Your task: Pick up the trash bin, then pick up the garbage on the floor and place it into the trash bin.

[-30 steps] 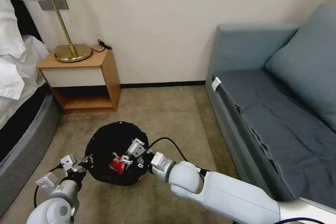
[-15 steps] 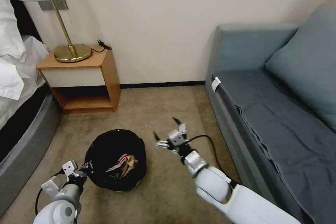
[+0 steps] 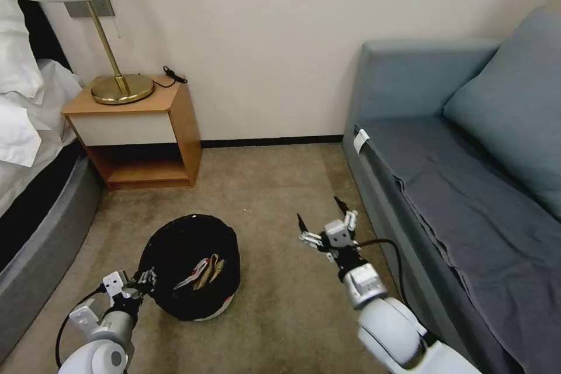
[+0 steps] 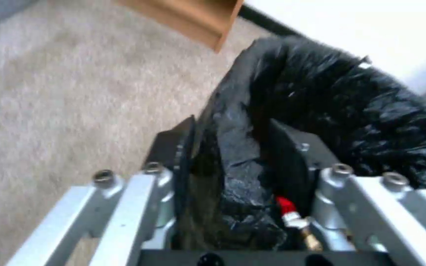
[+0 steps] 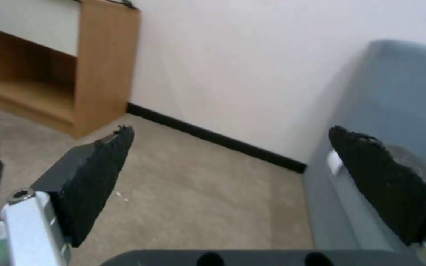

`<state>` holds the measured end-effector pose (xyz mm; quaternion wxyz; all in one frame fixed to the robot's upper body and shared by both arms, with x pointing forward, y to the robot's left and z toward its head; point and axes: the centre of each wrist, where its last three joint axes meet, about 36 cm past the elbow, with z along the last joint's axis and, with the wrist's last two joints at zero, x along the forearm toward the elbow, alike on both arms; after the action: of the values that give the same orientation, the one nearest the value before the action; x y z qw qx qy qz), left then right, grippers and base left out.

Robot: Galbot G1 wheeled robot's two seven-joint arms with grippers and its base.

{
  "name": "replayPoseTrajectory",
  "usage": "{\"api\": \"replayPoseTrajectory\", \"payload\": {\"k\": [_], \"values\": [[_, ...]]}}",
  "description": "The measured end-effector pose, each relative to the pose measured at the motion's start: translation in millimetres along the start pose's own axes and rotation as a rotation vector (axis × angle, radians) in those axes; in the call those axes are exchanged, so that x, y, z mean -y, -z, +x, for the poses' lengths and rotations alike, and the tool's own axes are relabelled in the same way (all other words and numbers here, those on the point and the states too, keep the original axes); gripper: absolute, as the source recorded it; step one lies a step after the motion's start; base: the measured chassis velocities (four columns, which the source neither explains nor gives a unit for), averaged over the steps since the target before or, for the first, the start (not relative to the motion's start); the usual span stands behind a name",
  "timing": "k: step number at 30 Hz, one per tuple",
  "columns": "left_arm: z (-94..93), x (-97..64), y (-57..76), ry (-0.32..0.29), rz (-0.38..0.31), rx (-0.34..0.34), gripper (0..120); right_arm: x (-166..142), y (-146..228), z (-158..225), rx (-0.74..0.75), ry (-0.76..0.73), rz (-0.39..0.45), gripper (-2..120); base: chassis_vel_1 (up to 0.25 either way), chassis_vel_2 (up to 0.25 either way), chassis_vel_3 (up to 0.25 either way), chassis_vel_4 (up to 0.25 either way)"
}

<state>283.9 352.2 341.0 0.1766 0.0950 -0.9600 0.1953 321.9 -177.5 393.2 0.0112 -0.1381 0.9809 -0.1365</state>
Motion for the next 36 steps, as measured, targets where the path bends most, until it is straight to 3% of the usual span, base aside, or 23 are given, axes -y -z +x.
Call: {"api": "replayPoseTrajectory", "payload": {"k": [7, 10, 12, 16, 19, 22, 23, 25, 28, 36], "values": [[10.5, 6.8, 12.1, -0.057, -0.083, 0.109, 77, -3, 3, 16, -0.013, -0.075, -0.055, 100, 0.0, 0.0, 0.0, 0.0], [12.1, 8.7, 14.1, -0.069, -0.102, 0.132, 81, -4, 4, 17, -0.011, -0.091, -0.061, 100, 0.0, 0.0, 0.0, 0.0], [17.9, 15.5, 17.8, -0.088, -0.166, 0.181, 95, -4, 7, 20, -0.004, -0.144, -0.069, 100, 0.0, 0.0, 0.0, 0.0], [28.9, 35.7, 18.4, -0.111, -0.278, 0.24, 100, 0, 10, 28, 0.005, -0.229, -0.059, 100, 0.0, 0.0, 0.0, 0.0], [42.7, 57.7, 9.1, -0.157, -0.408, 0.29, 100, 0, 6, 38, 0.018, -0.283, -0.058, 100, 0.0, 0.0, 0.0, 0.0], [46.2, 62.9, 5.2, -0.167, -0.427, 0.299, 100, 0, 5, 41, 0.024, -0.299, -0.055, 100, 0.0, 0.0, 0.0, 0.0], [57.2, 81.6, -10.3, -0.19, -0.446, 0.306, 100, 3, 2, 48, 0.035, -0.34, -0.02, 100, 0.0, 0.0, 0.0, 0.0], [61.3, 89.8, -15.1, -0.197, -0.442, 0.312, 100, 4, 1, 51, 0.035, -0.354, 0.001, 100, 0.0, 0.0, 0.0, 0.0], [72.9, 115.8, -27.6, -0.23, -0.405, 0.32, 100, 11, -1, 59, 0.03, -0.408, 0.054, 100, 0.0, 0.0, 0.0, 0.0], [88.7, 133.3, -50.1, -0.264, -0.402, 0.34, 100, 18, 0, 66, 0.026, -0.463, 0.068, 100, 0.0, 0.0, 0.0, 0.0]]}}
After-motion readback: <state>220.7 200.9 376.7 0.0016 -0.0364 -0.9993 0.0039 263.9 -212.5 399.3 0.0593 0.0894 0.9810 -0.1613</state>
